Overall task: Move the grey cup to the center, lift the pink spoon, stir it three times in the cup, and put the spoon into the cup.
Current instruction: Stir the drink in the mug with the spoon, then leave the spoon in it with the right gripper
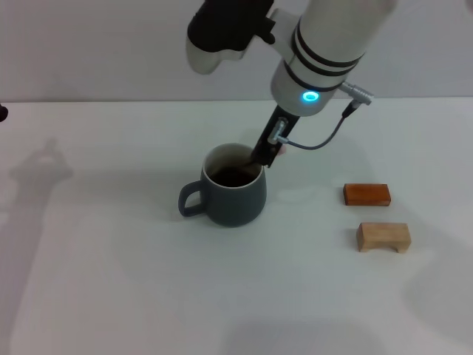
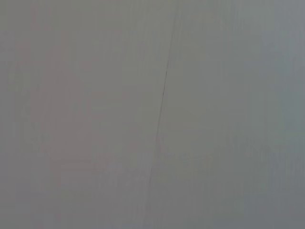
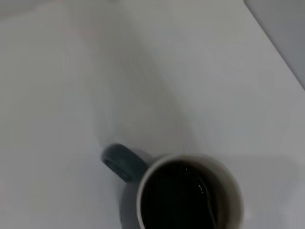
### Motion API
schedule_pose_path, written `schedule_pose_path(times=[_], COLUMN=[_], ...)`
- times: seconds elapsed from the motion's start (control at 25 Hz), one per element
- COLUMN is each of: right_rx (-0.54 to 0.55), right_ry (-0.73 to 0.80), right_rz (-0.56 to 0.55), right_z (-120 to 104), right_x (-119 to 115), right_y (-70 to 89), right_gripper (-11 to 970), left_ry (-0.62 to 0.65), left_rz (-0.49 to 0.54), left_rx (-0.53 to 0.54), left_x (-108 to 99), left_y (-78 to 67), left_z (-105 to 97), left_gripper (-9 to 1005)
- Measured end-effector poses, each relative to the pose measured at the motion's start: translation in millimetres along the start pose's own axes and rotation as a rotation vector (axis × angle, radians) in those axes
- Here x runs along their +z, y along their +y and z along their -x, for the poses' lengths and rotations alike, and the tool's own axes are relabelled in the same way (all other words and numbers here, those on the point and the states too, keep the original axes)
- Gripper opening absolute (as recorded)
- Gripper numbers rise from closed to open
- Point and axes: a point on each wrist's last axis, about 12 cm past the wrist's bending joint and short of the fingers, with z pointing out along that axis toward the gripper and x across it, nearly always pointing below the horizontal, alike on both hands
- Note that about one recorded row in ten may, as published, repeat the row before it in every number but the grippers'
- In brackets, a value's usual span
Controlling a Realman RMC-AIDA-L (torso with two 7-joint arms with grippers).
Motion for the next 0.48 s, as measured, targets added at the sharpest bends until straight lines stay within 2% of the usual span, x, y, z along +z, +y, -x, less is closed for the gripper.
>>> schedule_pose_path(times=[0.32,0.48], right_rx=[-0.004,-0.003], right_ry=[0.004,-0.045], right_rz=[0.083,0.049], right_z=[0,6], right_x=[-1,-3], right_y=[11.3,6.9], right_gripper=[103,103], left_ry=[0.000,-0.001], left_rz=[0.001,0.002], left_rx=[0.000,-0.002], left_x=[0,0], left_y=[-0.2,-0.1], left_z=[0,0], left_gripper=[-2,-2])
